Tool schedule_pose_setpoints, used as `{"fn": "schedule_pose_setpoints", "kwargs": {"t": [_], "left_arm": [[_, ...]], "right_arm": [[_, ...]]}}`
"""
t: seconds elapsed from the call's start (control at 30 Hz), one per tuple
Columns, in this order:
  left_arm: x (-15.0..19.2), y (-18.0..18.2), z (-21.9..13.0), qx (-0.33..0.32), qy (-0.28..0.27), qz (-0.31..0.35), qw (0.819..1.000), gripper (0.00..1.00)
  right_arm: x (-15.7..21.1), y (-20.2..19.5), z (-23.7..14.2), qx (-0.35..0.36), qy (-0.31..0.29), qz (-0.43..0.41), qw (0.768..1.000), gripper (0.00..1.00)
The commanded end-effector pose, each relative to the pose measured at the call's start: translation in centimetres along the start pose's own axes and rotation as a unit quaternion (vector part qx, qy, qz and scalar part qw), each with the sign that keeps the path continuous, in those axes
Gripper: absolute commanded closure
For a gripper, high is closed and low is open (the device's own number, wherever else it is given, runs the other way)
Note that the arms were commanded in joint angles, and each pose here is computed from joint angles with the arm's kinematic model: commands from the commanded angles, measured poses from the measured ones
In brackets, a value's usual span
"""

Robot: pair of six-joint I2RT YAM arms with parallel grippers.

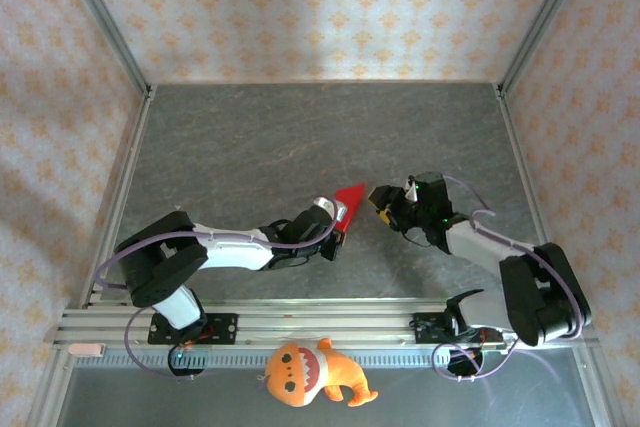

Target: Fold a paper plane with a square sheet of paper (pick it up from the middle)

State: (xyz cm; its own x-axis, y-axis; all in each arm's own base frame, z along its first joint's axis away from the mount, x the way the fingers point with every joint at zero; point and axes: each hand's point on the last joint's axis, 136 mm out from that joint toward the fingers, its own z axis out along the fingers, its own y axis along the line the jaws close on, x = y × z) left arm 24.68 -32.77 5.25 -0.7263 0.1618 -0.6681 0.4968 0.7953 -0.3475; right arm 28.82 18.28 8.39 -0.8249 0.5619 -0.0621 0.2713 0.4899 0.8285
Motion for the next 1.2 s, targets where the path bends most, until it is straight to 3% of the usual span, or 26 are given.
{"fn": "schedule_pose_setpoints", "kwargs": {"t": [0.0, 0.33, 0.53, 0.7, 0.93, 1.03, 1.17], "left_arm": [[0.0, 0.0, -0.1, 0.004, 0.002, 0.012, 1.000, 1.00], [0.1, 1.2, -0.1, -0.041, 0.025, 0.076, 0.996, 1.00], [0.1, 2.0, -0.3, -0.069, 0.043, 0.123, 0.989, 1.00], [0.4, 2.8, -0.2, -0.100, 0.062, 0.159, 0.980, 1.00], [0.5, 3.0, -0.1, -0.129, 0.069, 0.192, 0.970, 1.00], [0.6, 3.0, -0.1, -0.139, 0.072, 0.202, 0.967, 1.00], [0.7, 3.1, -0.2, -0.162, 0.071, 0.217, 0.960, 0.94]], "right_arm": [[0.1, 2.7, 0.6, -0.035, 0.025, 0.001, 0.999, 0.42], [1.1, 0.8, 4.0, 0.053, 0.067, -0.003, 0.996, 0.42], [1.5, 0.2, 4.9, 0.075, 0.088, -0.010, 0.993, 0.55], [1.5, 0.4, 4.9, 0.077, 0.091, -0.017, 0.993, 0.76], [1.6, 0.0, 4.9, 0.082, 0.091, -0.015, 0.992, 0.85], [1.7, 0.0, 4.8, 0.081, 0.093, -0.016, 0.992, 0.96], [1.8, 0.3, 4.8, 0.075, 0.094, -0.021, 0.993, 1.00]]}}
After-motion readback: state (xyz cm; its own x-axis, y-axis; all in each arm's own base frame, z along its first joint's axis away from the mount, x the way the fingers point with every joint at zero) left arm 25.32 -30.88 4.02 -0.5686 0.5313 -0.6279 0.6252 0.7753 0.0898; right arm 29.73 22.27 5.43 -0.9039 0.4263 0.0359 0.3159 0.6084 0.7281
